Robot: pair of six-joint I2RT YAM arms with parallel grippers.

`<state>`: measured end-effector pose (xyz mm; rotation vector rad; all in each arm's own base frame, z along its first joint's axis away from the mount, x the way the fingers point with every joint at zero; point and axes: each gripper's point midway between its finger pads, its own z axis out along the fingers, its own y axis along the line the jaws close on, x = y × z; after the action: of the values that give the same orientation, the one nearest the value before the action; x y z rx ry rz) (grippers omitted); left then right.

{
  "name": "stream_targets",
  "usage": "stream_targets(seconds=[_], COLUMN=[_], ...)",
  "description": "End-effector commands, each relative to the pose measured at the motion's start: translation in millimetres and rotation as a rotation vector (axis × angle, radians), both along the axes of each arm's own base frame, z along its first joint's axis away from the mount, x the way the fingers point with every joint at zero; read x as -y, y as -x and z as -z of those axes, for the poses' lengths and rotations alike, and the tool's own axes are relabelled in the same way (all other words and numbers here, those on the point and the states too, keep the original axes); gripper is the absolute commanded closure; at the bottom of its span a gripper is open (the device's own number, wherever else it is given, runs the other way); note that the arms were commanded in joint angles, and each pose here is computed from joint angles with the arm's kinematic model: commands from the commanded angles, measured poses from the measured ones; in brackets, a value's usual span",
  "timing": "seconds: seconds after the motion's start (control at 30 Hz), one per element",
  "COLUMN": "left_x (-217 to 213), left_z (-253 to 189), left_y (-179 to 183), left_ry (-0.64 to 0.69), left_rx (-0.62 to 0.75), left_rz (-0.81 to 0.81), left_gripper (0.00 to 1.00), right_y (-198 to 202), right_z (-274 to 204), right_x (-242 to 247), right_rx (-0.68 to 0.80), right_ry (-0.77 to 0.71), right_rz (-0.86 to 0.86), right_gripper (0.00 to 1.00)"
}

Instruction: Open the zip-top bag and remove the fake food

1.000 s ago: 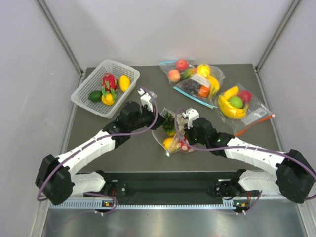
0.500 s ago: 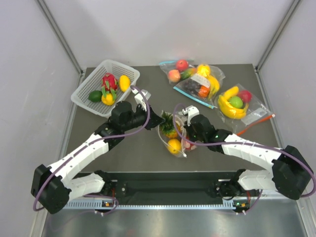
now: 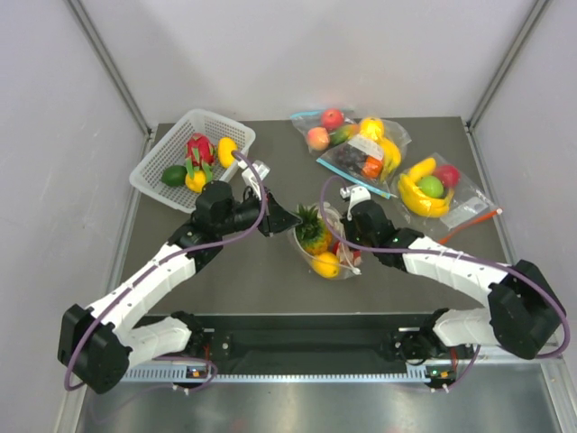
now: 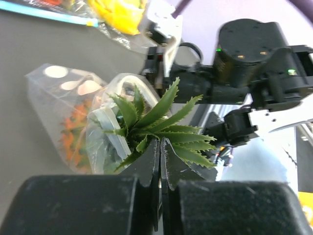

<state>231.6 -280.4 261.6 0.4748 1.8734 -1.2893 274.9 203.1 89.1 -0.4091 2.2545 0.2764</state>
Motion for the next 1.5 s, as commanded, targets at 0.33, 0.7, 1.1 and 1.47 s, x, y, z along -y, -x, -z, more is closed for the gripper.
stream_targets(seconds=[0.33, 0.7, 1.1, 1.47], left_x=[8.6, 20.3, 21.6, 23.5], left_z=[-77.8, -63.9, -68.3, -85.5], left_y=[2.9, -24.5, -29.8, -25.7], left_ry=[0.239, 0.276, 0.309, 0.337], left_rx=[0.184, 0.154, 0.123, 0.132], left_rz=[0.075, 0.046, 0.019, -0.031], left_gripper=[1.00, 1.00, 1.00, 1.00], right_y=[-4.4, 11.8, 26.9, 53.5], right_z=[28.4, 2.4, -156.8, -245.3], right_x=[8.7, -0.5, 38.4, -29.6], right_rx=[-0.087, -0.075, 0.319, 0.517], right_ry=[0.065, -0.025, -0.181, -0.465], right_rz=[0.043, -0.029, 0.023, -0.234], right_gripper=[1.00, 0.76, 0.29, 0.27])
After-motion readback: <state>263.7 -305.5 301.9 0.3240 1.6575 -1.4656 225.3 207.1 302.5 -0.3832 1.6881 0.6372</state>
